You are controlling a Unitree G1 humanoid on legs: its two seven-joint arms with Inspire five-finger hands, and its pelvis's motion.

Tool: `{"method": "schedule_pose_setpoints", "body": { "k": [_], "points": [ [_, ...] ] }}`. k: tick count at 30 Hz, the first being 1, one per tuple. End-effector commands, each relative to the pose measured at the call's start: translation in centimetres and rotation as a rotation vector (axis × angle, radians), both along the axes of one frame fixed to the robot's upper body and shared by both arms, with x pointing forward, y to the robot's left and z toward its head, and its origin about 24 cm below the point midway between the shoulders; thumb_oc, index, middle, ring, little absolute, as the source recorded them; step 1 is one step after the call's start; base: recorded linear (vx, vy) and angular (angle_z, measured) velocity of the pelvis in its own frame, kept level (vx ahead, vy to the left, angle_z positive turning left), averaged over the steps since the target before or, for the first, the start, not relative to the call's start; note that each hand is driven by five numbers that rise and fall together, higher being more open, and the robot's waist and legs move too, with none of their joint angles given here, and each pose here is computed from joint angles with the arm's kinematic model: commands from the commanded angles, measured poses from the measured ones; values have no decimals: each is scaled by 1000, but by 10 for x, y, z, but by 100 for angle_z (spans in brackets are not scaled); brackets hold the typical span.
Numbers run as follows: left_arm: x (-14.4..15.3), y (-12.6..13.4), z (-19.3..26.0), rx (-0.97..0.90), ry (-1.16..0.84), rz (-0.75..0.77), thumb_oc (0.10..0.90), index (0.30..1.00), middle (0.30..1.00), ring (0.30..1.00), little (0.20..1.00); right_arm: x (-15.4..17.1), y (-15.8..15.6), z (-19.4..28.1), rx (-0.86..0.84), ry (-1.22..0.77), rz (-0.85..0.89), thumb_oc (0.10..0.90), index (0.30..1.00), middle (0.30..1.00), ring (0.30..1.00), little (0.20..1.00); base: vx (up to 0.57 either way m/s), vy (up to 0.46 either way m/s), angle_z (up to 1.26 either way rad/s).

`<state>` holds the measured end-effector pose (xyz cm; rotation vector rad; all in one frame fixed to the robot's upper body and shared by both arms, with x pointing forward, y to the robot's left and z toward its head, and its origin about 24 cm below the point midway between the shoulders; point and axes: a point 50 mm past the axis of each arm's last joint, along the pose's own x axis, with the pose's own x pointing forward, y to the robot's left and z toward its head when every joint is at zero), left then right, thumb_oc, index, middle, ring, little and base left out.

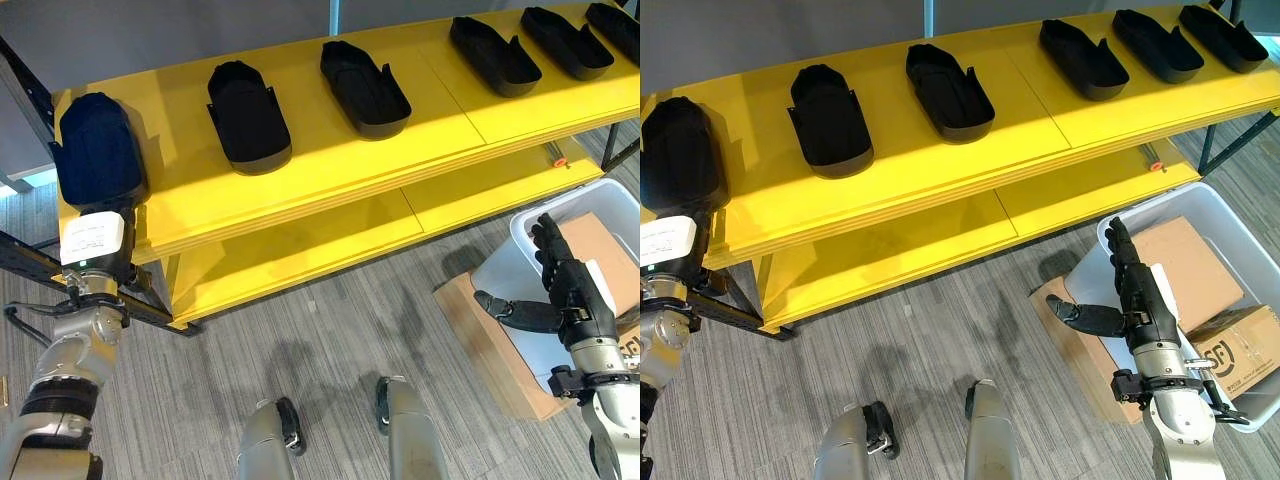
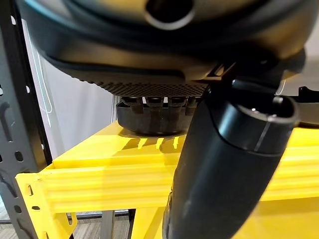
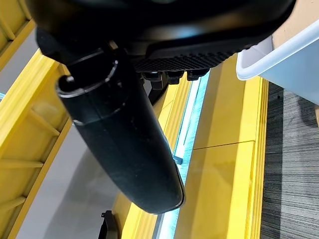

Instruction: Move parts from the plastic box to the shelf.

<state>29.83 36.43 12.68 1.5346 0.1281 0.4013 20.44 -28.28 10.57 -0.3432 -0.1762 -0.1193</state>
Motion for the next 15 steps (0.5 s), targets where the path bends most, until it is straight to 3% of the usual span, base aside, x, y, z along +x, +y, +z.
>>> {"method": "schedule_pose_setpoints", "body": {
  "k": [1,15],
  "points": [
    [6,10,60,82,-205,11,900,1000,1000,1000,1000,-4,-2,61,-88,-298,20,900,1000,1000,1000,1000,0,0,0],
    [9,9,64,79,-210,6,900,1000,1000,1000,1000,-4,-2,61,-93,-292,28,900,1000,1000,1000,1000,0,0,0]
  ]
}}
